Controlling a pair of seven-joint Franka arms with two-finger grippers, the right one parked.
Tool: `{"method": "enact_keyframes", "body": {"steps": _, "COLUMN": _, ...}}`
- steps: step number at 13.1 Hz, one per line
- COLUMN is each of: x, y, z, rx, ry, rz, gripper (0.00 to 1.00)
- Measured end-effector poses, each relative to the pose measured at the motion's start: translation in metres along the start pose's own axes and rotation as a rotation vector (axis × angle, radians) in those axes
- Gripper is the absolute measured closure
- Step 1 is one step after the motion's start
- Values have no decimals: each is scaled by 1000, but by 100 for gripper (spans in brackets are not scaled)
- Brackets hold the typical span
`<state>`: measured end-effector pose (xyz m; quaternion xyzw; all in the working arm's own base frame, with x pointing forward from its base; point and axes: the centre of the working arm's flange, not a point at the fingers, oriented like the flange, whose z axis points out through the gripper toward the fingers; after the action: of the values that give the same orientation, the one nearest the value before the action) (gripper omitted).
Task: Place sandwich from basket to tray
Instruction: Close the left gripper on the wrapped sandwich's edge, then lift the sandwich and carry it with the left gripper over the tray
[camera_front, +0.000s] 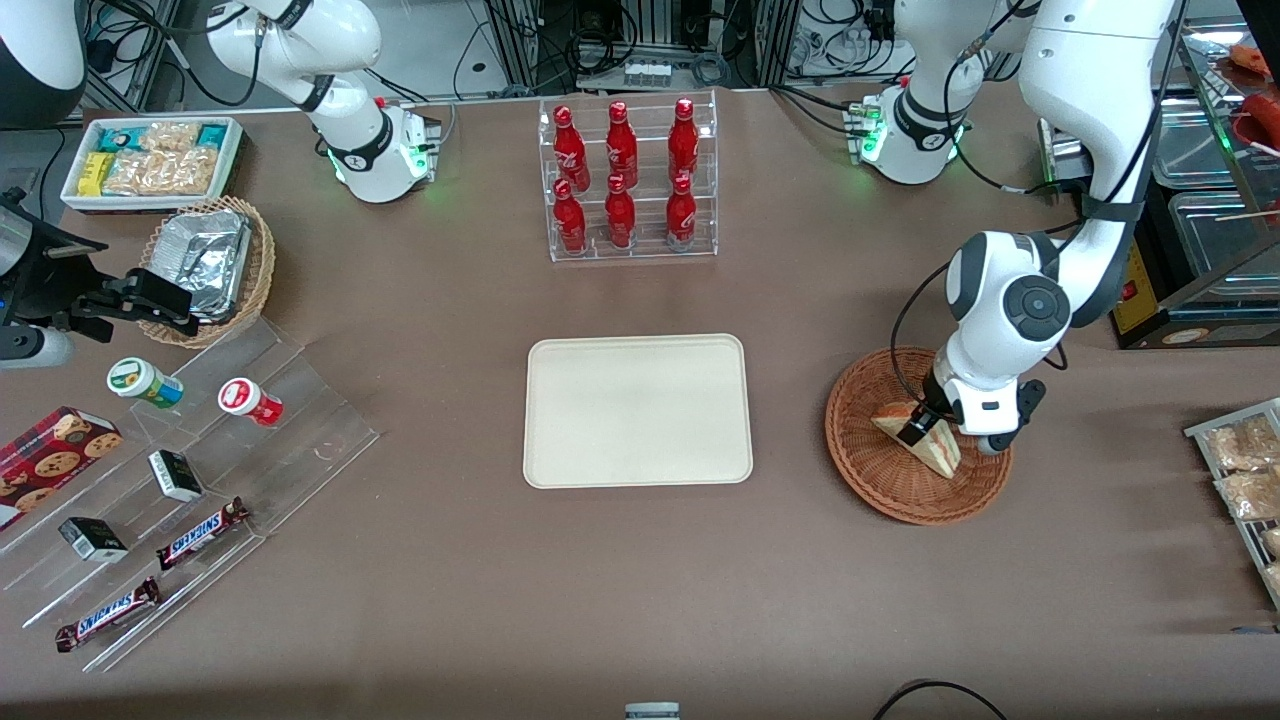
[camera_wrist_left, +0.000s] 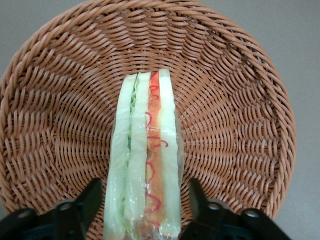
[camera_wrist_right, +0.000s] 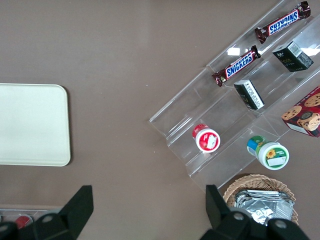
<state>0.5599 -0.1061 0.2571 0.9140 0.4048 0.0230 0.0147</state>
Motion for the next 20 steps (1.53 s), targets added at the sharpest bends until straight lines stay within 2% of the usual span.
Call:
{"method": "enact_keyframes", "body": {"steps": 2, "x": 1, "y": 1, "z": -2, "rx": -4, "ry": 3, "rz": -2, "gripper": 53}}
{"method": "enact_keyframes", "body": {"steps": 4, "x": 5, "y": 7, "z": -13, "rx": 3, "ry": -1, "rz": -2, "gripper": 67}}
{"method": "enact_keyframes", "body": {"steps": 6, "x": 11, "y": 18, "z": -40, "rx": 76, "ry": -40, "rz": 5, "gripper": 72}}
{"method": "enact_keyframes", "body": {"steps": 8, "x": 13, "y": 32, "z": -84, "rx": 147, "ry": -61, "rz": 34, "gripper": 75}}
{"method": "enact_keyframes", "body": {"steps": 10, "x": -8, "y": 52, "z": -126, "rx": 175, "ry": -72, "rz": 83, "gripper": 78}}
{"method": "enact_keyframes", "body": {"steps": 12, "x": -49, "y": 82, "z": -157, "rx": 167, "ry": -71, "rz": 165, "gripper": 85}}
{"method": "enact_keyframes", "body": {"steps": 14, "x": -100, "y": 107, "z": -168, "rx": 151, "ry": -63, "rz": 256, "gripper": 85}}
{"method": "enact_keyframes", "body": {"steps": 20, "x": -223, "y": 173, "z": -117, "rx": 136, "ry": -67, "rz": 498, "gripper": 85}}
